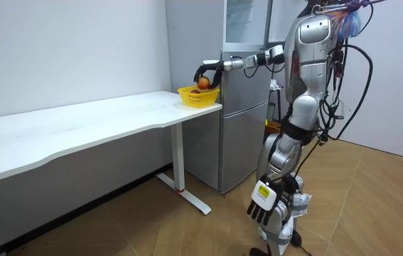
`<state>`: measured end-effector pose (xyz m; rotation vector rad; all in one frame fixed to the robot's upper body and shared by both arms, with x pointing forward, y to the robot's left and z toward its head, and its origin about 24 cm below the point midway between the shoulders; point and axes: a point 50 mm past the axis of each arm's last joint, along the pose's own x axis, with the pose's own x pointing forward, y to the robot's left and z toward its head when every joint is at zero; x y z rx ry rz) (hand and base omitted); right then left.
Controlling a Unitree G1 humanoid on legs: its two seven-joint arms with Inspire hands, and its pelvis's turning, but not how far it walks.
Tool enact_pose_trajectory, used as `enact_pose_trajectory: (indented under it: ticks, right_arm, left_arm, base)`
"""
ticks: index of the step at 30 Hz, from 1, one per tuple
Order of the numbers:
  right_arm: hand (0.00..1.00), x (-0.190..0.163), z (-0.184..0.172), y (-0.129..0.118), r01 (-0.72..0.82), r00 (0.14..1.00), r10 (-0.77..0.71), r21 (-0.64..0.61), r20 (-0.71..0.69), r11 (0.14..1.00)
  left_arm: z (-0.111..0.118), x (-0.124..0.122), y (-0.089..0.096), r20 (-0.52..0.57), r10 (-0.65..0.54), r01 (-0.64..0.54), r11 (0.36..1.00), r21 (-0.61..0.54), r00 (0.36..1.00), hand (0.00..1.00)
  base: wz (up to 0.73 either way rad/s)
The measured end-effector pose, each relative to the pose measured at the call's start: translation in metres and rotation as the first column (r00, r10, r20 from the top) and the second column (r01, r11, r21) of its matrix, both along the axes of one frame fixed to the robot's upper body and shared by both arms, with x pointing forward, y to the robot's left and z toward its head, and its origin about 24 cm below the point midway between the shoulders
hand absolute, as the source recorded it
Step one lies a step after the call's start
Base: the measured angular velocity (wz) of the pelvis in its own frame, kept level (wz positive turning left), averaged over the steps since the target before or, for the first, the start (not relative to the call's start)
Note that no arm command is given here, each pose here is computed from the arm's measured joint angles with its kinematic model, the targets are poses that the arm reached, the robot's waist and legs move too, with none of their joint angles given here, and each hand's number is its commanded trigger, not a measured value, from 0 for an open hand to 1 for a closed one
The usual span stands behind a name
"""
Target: Retrieve from the upper fridge
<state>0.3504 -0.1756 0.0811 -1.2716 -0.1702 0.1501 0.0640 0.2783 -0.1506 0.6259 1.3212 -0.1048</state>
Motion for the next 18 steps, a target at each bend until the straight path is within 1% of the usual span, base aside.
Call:
enact_pose_trajectory:
  ticks: [2, 3, 4, 5, 18]
  right_arm:
    - [1.00, 0.0002, -0.0005, -0.0007, 0.008, 1.000, -0.008, -0.009, -0.002, 1.000]
    - [0.97, 0.0003, -0.0007, -0.0012, 0.014, 1.000, -0.014, -0.010, -0.004, 1.000]
    - [0.20, 0.0003, -0.0008, -0.0014, 0.016, 1.000, -0.016, -0.011, -0.005, 1.000]
    - [0.00, 0.0005, -0.0011, -0.0022, 0.023, 1.000, -0.024, -0.013, -0.007, 1.000]
    - [0.00, 0.0008, -0.0037, -0.0052, 0.058, 0.998, -0.059, -0.030, -0.026, 0.998]
  left_arm:
    - [0.0005, 0.0024, -0.0007, 0.009, -0.003, 0.003, 1.000, -0.002, 1.000, 0.00]
    - [0.0010, 0.0039, -0.0010, 0.016, -0.006, 0.006, 1.000, -0.003, 1.000, 0.00]
    - [0.0010, 0.0041, -0.0013, 0.016, -0.006, 0.006, 1.000, -0.003, 1.000, 0.00]
    - [0.0008, 0.0032, -0.0013, 0.013, -0.005, 0.005, 1.000, -0.003, 1.000, 0.00]
    - [0.0010, 0.0028, -0.0004, -0.006, 0.002, -0.002, 1.000, 0.007, 1.000, 0.00]
  base:
    - [0.00]
    - [0.00]
    - [0.00]
    - [0.00]
    - [0.00]
